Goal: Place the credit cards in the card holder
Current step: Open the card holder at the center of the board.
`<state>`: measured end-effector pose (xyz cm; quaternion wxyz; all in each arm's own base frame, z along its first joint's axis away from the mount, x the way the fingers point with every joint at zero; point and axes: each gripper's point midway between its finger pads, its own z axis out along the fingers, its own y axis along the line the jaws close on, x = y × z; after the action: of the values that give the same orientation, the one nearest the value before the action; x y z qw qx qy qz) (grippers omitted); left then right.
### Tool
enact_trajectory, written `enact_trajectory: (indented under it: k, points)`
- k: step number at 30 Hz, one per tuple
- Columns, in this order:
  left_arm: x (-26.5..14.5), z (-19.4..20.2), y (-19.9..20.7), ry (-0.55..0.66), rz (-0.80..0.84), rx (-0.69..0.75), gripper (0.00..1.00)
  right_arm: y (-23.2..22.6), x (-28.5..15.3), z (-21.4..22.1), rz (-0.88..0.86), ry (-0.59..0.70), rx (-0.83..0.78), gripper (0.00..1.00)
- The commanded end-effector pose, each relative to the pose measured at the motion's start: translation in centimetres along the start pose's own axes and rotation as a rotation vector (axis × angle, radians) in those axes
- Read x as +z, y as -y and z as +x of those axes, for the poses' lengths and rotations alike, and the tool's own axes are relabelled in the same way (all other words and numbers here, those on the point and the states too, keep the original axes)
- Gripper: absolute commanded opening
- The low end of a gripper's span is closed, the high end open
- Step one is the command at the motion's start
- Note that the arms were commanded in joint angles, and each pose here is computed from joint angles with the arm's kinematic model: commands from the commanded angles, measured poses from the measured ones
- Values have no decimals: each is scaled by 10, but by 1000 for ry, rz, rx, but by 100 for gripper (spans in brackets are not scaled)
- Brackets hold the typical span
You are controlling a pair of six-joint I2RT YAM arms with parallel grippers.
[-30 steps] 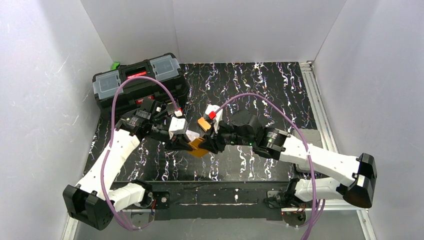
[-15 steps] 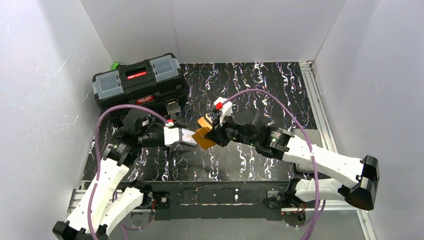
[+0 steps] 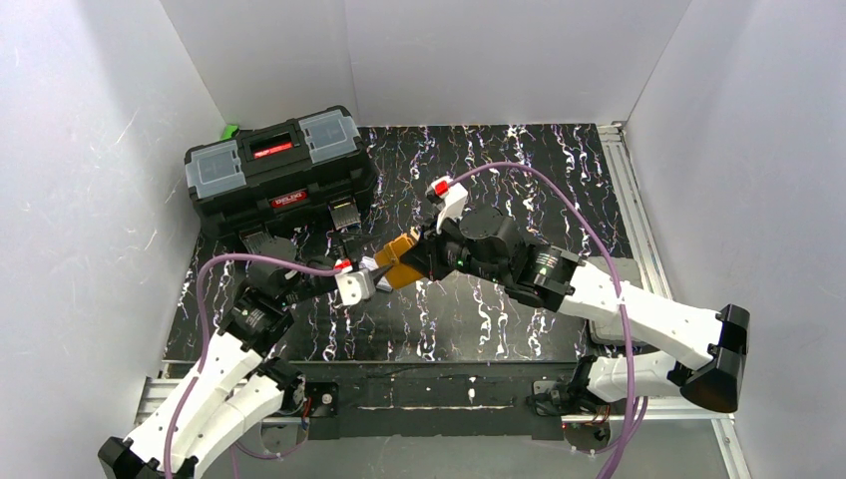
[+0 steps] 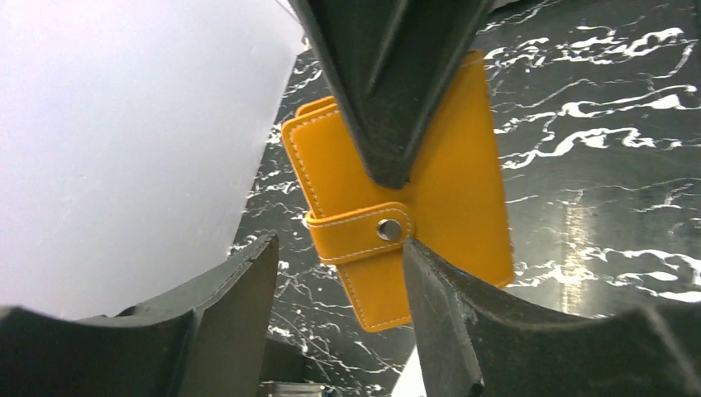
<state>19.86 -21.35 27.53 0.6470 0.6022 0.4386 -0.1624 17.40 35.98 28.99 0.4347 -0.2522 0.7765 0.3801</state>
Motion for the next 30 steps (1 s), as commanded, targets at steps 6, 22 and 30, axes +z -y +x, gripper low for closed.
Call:
enact_trajectory:
  k: [6, 22, 30]
  points:
    - [4, -6, -20, 23, -84, 46, 39, -13, 1, -36, -8, 122, 75, 1]
    - [6, -1, -19, -14, -91, -2, 37, -22, 7, -52, -34, 185, 152, 1]
    - [11, 9, -23, -54, -104, -53, 32, -24, 4, -50, -59, 195, 170, 1]
